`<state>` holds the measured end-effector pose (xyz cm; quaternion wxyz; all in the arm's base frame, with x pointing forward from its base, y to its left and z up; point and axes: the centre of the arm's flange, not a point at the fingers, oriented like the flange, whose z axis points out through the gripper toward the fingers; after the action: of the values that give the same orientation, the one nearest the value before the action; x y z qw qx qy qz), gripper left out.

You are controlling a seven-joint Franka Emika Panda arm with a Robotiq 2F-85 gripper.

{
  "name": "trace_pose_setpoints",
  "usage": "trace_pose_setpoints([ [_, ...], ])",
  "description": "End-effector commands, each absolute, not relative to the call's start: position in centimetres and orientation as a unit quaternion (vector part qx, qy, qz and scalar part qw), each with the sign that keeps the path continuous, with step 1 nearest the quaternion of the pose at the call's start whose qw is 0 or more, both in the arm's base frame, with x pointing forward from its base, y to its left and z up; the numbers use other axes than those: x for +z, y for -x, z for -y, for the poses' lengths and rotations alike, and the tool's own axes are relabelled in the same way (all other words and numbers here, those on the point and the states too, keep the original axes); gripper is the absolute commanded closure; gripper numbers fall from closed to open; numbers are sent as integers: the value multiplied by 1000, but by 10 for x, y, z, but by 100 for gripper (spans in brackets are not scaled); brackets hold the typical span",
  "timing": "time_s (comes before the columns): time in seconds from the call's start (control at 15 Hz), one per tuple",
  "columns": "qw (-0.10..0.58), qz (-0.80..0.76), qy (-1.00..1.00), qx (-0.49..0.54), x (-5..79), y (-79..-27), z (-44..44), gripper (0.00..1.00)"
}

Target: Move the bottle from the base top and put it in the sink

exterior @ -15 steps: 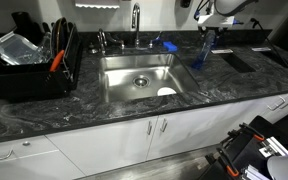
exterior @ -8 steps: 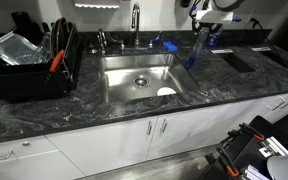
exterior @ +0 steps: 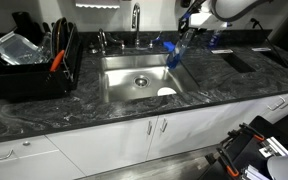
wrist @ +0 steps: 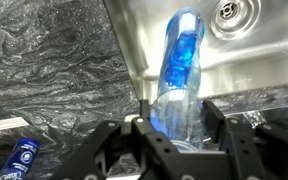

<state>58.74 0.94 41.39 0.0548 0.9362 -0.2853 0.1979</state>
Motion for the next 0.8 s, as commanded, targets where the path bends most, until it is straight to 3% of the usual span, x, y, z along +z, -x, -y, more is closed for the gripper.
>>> trace_pose_setpoints([
  [0.0, 46, 225, -953, 196, 385, -574, -15, 71],
  [0.73, 96, 151, -963, 202, 290, -573, 23, 71],
])
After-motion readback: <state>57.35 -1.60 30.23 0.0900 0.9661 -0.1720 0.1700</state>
